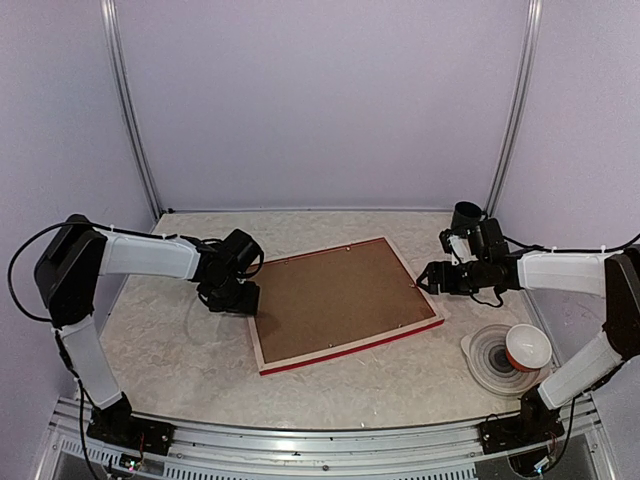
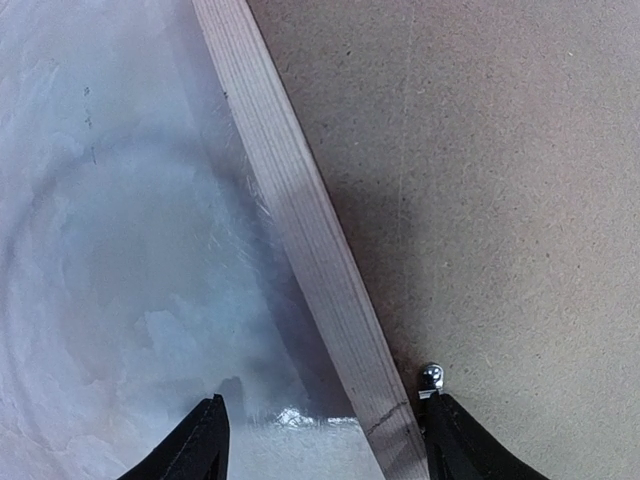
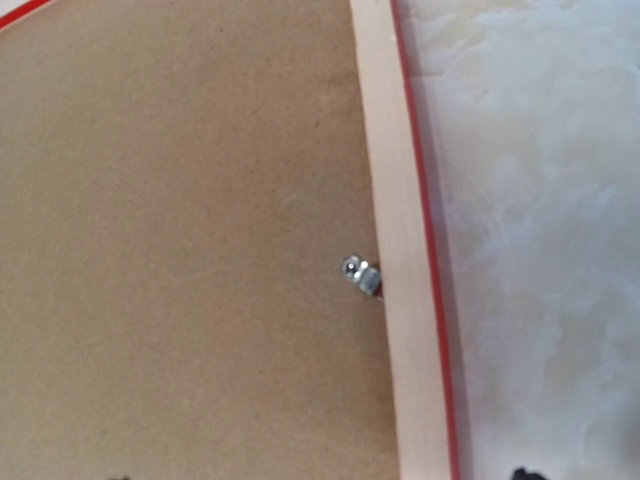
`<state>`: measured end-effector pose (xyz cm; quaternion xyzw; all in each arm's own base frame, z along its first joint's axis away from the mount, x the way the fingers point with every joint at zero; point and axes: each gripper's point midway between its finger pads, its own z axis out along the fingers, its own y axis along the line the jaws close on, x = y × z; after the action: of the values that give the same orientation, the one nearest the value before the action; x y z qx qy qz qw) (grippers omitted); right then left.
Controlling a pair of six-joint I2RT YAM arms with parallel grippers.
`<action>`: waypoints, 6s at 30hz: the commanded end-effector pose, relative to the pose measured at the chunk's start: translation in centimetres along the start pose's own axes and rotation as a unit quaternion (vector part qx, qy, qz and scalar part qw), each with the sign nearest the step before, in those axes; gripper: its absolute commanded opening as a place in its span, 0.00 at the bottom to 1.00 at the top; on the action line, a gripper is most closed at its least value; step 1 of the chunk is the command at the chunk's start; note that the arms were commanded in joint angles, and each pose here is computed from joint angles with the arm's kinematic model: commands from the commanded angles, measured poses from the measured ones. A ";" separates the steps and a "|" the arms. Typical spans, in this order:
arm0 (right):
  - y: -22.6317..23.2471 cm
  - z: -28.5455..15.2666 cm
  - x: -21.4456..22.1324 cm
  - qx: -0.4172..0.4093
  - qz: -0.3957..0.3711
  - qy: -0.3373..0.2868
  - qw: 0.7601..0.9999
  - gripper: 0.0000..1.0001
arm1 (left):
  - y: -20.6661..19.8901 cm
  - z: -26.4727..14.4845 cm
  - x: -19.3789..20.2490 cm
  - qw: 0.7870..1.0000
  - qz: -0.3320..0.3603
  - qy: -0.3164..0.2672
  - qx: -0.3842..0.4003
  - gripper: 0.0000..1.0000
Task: Put the photo into the frame
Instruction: Press the fastener onto the backboard, then pick up the photo frame from the center of the board.
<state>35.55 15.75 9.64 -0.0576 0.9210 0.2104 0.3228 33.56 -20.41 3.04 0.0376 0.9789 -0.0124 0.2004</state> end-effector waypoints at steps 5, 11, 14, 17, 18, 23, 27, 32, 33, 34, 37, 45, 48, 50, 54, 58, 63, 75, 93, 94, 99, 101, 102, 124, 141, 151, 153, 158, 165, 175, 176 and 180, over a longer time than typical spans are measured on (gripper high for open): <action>-0.1 -0.4 -0.3 -0.002 -0.001 -0.009 1.000 0.81 | 0.2 1.2 1.1 0.999 0.022 0.027 -0.020 0.59; -0.1 -0.2 -0.2 -0.003 0.000 -0.005 1.000 0.81 | 0.2 1.4 1.4 0.998 0.035 0.032 -0.027 0.60; -0.1 -0.1 -0.1 -0.003 -0.001 -0.004 1.000 0.81 | -0.1 1.5 1.7 0.998 0.045 0.037 -0.027 0.60; -0.1 -0.1 -0.1 -0.003 -0.001 -0.003 1.000 0.81 | 0.4 1.4 1.7 0.998 0.047 0.037 -0.036 0.60; -0.2 -0.1 -0.1 -0.002 -0.001 -0.004 1.000 0.81 | 0.5 1.5 1.8 0.997 0.047 0.038 -0.038 0.60; -0.2 0.0 0.0 -0.001 -0.001 -0.003 1.000 0.81 | 1.1 1.6 1.9 0.997 0.044 0.038 -0.046 0.56; -0.2 0.0 -0.1 -0.001 -0.001 -0.002 1.000 0.81 | 1.2 1.5 1.8 0.998 0.041 0.035 -0.045 0.43; -0.3 0.0 0.0 0.000 0.000 0.000 1.000 0.81 | 1.2 1.6 1.9 0.998 0.039 0.036 -0.042 0.28; -0.2 0.1 0.0 -0.002 0.000 0.000 1.000 0.81 | 1.2 1.6 1.8 0.998 0.038 0.034 -0.042 0.25; -0.2 0.1 0.1 -0.003 0.000 0.001 1.000 0.81 | 1.2 1.6 1.7 0.998 0.038 0.033 -0.043 0.22; -0.1 0.3 0.3 -0.008 0.001 0.006 1.000 0.81 | 1.4 1.4 1.3 0.998 0.032 0.026 -0.046 0.22; 0.1 0.1 0.1 -0.012 0.001 0.004 1.000 0.81 | 1.6 -2.4 -2.5 0.997 -0.031 -0.063 -0.019 0.66; 0.2 0.1 0.0 -0.013 0.000 0.002 1.000 0.82 | 2.2 -4.7 -4.1 0.994 -0.051 -0.098 -0.009 0.73; 0.2 0.0 0.0 -0.013 0.000 0.001 1.000 0.82 | 2.5 -6.1 -4.8 0.992 -0.056 -0.113 -0.008 0.76; 0.5 -0.4 -0.3 -0.019 -0.003 -0.010 1.000 0.87 | 2.2 -6.5 -4.9 0.993 -0.047 -0.112 -0.006 0.78; 0.6 -1.1 -0.6 -0.018 -0.003 -0.025 1.000 0.98 | 0.4 -6.2 -4.4 0.995 -0.009 -0.102 0.009 0.91; 0.4 -1.3 -0.7 -0.012 0.004 -0.030 0.999 0.99 | -4.0 -7.3 -4.6 0.987 0.096 -0.126 0.020 0.99; 0.6 -1.4 0.1 -0.024 0.018 -0.012 0.999 0.99 | -19.2 -14.0 -3.4 0.879 0.400 -0.191 0.177 0.99; 0.1 -6.0 -0.7 0.018 0.016 -0.039 0.999 0.99 | -25.5 -5.8 3.8 0.800 0.588 -0.030 0.115 0.84; 0.1 -6.1 -0.8 0.019 0.016 -0.040 0.999 0.99 | -25.3 -5.5 4.1 0.801 0.587 -0.022 0.112 0.82; 0.2 -6.3 -1.4 0.019 0.015 -0.043 0.999 0.99 | -24.7 -4.4 5.7 0.803 0.586 0.003 0.108 0.78; 0.1 -6.2 -1.4 0.020 0.015 -0.042 0.999 0.99 | -24.8 -4.4 6.4 0.802 0.585 0.009 0.118 0.77; 0.1 -6.2 -1.4 0.020 0.015 -0.042 0.999 0.99 | -25.0 -4.5 6.8 0.801 0.585 0.012 0.128 0.77; -0.1 -6.6 -1.1 0.020 0.011 -0.045 0.999 0.99 | -24.0 -1.2 8.7 0.797 0.592 0.050 0.104 0.54; -0.8 -8.6 -3.8 0.051 -0.006 -0.075 0.996 0.99 | -25.0 -2.9 9.2 0.804 0.566 0.073 0.167 0.00; -1.4 -9.6 -5.0 0.068 -0.008 -0.095 0.993 0.99 | -27.2 -7.8 3.5 0.847 0.472 0.019 0.243 0.00; -1.0 -9.8 -5.2 0.059 -0.010 -0.100 0.993 0.99 | -27.5 -9.2 2.4 0.854 0.453 0.006 0.257 0.00; 2.8 -12.6 -6.9 -0.025 -0.067 -0.160 0.985 0.99 | -27.7 -11.8 -0.1 0.863 0.417 -0.015 0.284 0.00; 8.6 -16.9 -6.7 -0.156 -0.144 -0.213 0.954 0.99 | -27.3 -14.0 -3.5 0.882 0.364 -0.033 0.297 0.00; 5.6 -12.5 -5.1 -0.109 0.008 -0.154 0.982 0.99 | -26.1 -17.0 -7.0 0.896 0.304 -0.064 0.318 0.00; 5.4 -12.0 -5.1 -0.113 0.043 -0.147 0.982 0.99 | -25.9 -17.3 -7.3 0.897 0.299 -0.069 0.319 0.00; 6.7 -10.7 -4.7 -0.182 0.141 -0.133 0.964 0.99 | -25.6 -18.0 -8.1 0.901 0.285 -0.082 0.317 0.00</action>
<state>31.22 15.96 22.42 -0.0498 0.8325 0.3407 0.4341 30.79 -45.46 15.21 0.4036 0.8704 -0.2241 0.1714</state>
